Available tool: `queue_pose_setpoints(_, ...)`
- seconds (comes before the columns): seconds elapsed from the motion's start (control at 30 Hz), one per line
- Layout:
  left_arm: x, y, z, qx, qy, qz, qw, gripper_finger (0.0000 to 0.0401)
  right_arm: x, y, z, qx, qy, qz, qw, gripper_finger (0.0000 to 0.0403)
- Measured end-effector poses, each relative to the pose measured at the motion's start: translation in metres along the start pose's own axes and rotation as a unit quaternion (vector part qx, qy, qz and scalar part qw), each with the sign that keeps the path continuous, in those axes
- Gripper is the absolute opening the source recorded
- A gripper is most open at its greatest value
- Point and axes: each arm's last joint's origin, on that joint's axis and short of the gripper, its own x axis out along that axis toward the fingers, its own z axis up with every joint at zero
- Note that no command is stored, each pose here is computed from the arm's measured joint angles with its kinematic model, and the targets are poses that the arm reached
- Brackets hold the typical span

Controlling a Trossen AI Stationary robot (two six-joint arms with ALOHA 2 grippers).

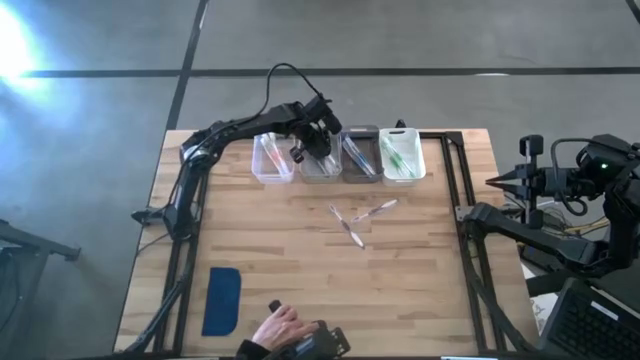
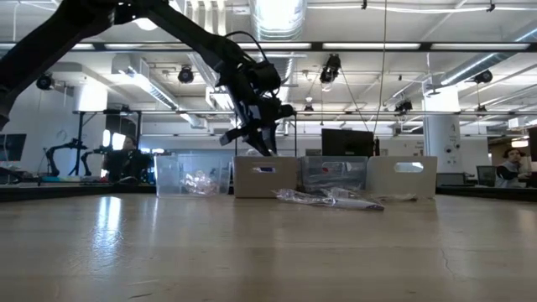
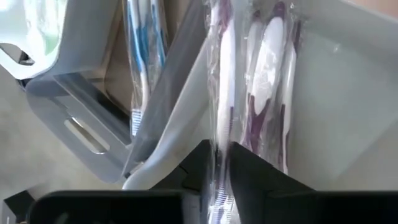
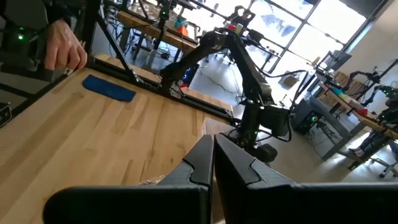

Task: Pick & Place Toothbrushes
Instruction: Put the purple toothbrush into the gray bin

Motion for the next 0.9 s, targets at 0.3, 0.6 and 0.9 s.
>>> queue_pose_setpoints(0.3, -0.007, 0.001, 0.002, -0.008, -0.005, 0.007, 1.000, 0.0088, 0.000, 0.000, 0.000, 0.000, 0.000, 0.000, 1.000, 0.0008)
queue_pose_setpoints(0.6, -0.046, 0.009, 0.013, -0.057, 0.017, 0.044, 0.997, 0.0089, 0.000, 0.000, 0.000, 0.000, 0.000, 0.000, 1.000, 0.0008)
queue_pose_setpoints(0.9, -0.123, 0.014, 0.032, -0.130, -0.004, 0.128, 0.983, 0.0089, 0.000, 0.000, 0.000, 0.000, 0.000, 0.000, 1.000, 0.0008)
